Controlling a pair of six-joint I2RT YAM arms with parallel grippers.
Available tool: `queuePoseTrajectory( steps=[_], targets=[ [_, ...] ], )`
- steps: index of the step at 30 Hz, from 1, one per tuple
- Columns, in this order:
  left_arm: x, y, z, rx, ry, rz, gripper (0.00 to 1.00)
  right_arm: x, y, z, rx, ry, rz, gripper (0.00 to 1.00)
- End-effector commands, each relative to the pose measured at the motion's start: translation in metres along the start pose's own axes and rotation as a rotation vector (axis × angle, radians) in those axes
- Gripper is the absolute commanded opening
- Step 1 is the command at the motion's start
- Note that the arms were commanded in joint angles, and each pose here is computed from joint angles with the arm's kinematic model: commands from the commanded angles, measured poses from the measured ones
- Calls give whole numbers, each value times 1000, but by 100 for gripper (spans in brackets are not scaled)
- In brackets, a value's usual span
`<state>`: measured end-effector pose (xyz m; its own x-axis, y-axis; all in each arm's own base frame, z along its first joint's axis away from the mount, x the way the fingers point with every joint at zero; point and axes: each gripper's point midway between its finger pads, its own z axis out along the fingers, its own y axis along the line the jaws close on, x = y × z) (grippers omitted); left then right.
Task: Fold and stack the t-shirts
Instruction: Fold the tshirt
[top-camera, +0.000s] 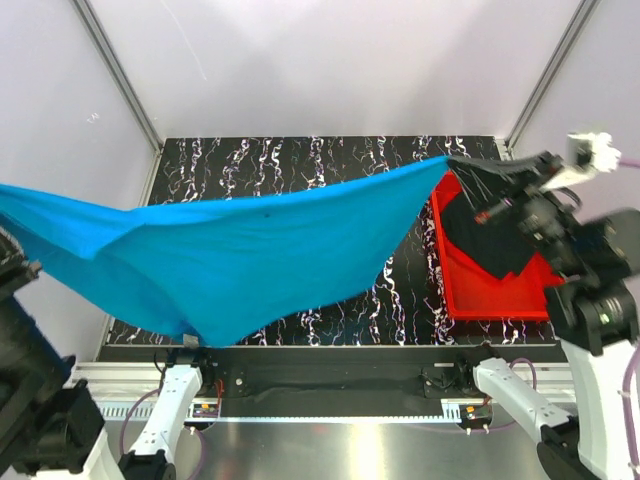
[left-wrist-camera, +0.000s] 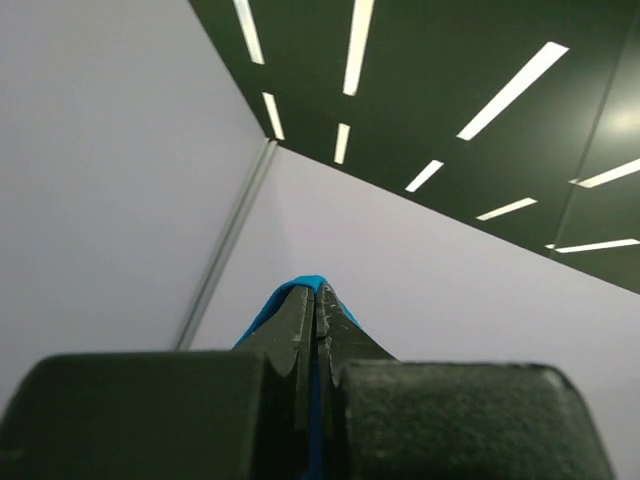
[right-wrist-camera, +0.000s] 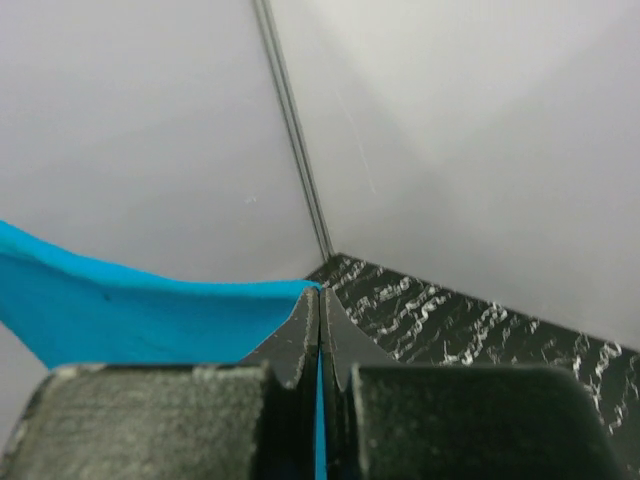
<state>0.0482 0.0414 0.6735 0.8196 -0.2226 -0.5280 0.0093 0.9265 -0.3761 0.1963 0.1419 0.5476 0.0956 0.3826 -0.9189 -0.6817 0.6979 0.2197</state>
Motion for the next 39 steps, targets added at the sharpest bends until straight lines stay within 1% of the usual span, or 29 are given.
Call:
queuePoseTrajectory(
  steps=[1, 5, 8, 10, 11, 13, 14, 15, 16, 17, 18, 19, 20, 21, 22, 24, 25, 26, 27, 28, 30, 31, 32, 33, 34, 35, 37, 38, 39],
  targets=[
    [-70, -38, -24, 185, -160, -85, 0, -60, 53, -40, -135, -163, -63, 0],
    [-97, -52, -43, 267, -215, -115, 0, -76, 71, -59, -175, -210, -70, 0],
    [-96, -53, -45, 280, -230, -135, 0, -78, 69, -59, -161, -224, -62, 0],
    [-82, -51, -37, 273, -214, -138, 0, -71, 56, -48, -121, -211, -55, 0],
    [-61, -47, -29, 254, -176, -136, 0, -61, 46, -40, -99, -188, -47, 0],
    [-33, -45, -14, 249, -133, -139, 0, -49, 25, -21, -48, -177, -40, 0],
    [2, -40, -6, 237, -76, -128, 0, -32, 12, -11, -21, -145, -31, 0],
    [21, -39, 5, 232, -63, -135, 0, -24, -1, -2, 12, -139, -28, 0],
    [46, -36, 14, 227, -27, -129, 0, -5, -19, 16, 43, -108, -18, 0],
    [61, -35, 22, 231, -23, -118, 0, 7, -31, 25, 63, -89, -21, 0],
    [119, -26, 36, 210, 74, -101, 0, 17, -45, 35, 100, -85, -22, 0],
    [145, -22, 42, 207, 108, -98, 0, 27, -62, 54, 121, -93, -35, 0],
    [164, -24, 49, 231, 116, -98, 0, 53, -81, 65, 156, -56, -33, 0],
    [210, -15, 52, 216, 189, -92, 0, 64, -101, 75, 214, -48, -41, 0],
    [267, -4, 61, 193, 278, -83, 0, 99, -129, 95, 260, 8, -42, 0],
    [332, 9, 69, 170, 350, -106, 0, 132, -165, 110, 349, 28, -53, 0],
    [403, 26, 67, 132, 468, -98, 0, 165, -194, 125, 386, 55, -46, 0],
    [437, 28, 64, 158, 525, -97, 0, 183, -211, 130, 416, 68, -45, 0],
    [469, 35, 61, 145, 573, -109, 0, 199, -226, 135, 443, 71, -45, 0],
    [542, 56, 47, 107, 689, -117, 0, 231, -251, 146, 461, 95, -48, 0],
    [609, 71, 33, 87, 796, -139, 0, 254, -287, 153, 554, 83, -76, 0],
    [626, 63, 43, 129, 816, -181, 0, 290, -313, 158, 590, 131, -64, 0],
    [684, 82, 16, 96, 924, -198, 0, 299, -338, 157, 632, 138, -52, 0],
    [703, 87, 11, 86, 947, -186, 0, 332, -358, 153, 669, 189, -2, 0],
    [712, 85, 19, 92, 935, -190, 0, 329, -370, 159, 675, 173, -4, 0],
    [739, 101, 0, 64, 978, -177, 0, 333, -383, 156, 713, 169, -11, 0],
    [751, 108, -1, 54, 974, -173, 0, 351, -405, 163, 735, 203, -28, 0],
    [751, 104, 7, 68, 953, -176, 0, 358, -412, 166, 738, 215, -30, 0],
    [763, 107, 3, 69, 967, -178, 0, 380, -427, 160, 756, 257, -27, 0]
  ],
)
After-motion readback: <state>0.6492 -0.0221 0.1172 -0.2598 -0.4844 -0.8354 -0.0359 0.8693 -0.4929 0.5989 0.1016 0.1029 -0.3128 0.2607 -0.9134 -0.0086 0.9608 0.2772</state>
